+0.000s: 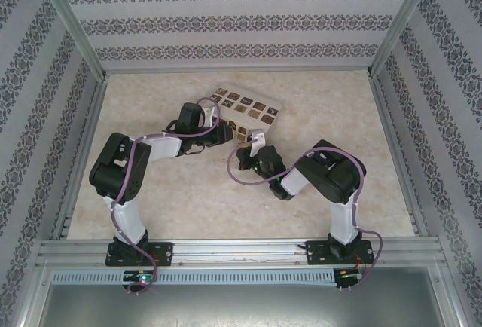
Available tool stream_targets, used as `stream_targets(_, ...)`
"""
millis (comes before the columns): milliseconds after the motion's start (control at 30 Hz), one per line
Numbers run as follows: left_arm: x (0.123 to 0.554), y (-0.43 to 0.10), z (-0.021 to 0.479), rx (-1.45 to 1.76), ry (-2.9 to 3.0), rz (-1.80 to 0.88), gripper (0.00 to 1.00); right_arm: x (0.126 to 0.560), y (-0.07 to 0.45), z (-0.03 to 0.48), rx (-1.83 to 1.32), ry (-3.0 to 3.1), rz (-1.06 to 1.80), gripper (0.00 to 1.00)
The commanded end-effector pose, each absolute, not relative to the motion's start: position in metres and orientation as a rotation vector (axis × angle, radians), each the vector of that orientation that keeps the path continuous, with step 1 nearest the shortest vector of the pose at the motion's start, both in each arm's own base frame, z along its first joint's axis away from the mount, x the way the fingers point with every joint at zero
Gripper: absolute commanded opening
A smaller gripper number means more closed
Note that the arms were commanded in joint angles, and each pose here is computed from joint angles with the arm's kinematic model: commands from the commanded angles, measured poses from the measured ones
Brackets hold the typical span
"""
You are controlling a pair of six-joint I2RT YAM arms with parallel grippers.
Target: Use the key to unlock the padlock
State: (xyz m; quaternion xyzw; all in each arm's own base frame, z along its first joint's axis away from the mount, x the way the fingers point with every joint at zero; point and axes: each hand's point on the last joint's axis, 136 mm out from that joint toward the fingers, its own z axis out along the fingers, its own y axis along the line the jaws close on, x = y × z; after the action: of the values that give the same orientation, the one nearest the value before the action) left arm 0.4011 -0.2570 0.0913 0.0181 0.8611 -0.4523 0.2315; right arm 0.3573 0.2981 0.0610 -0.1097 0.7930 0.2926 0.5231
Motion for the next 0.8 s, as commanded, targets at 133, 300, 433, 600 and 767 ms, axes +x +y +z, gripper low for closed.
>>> stream_targets(133, 0.407, -0.27, 0.104, 0.094, 2.316, -1.283, 0.28, 0.374, 0.299, 0.074, -0.213, 1.849, 0.709, 0.0)
stream_targets(300, 0.406, -0.27, 0.103, 0.09, 2.318, -1.286, 0.28, 0.378, 0.299, 0.076, -0.208, 1.843, 0.705, 0.0)
stream_targets(433, 0.407, -0.27, 0.103, 0.087, 2.315, -1.287, 0.28, 0.379, 0.299, 0.076, -0.208, 1.84, 0.703, 0.0)
stream_targets(600, 0.406, -0.27, 0.104, 0.089, 2.314, -1.291, 0.28, 0.381, 0.299, 0.076, -0.202, 1.835, 0.698, 0.0)
stream_targets(767, 0.407, -0.271, 0.104, 0.09, 2.313, -1.291, 0.28, 0.385, 0.301, 0.079, -0.194, 1.824, 0.695, 0.0)
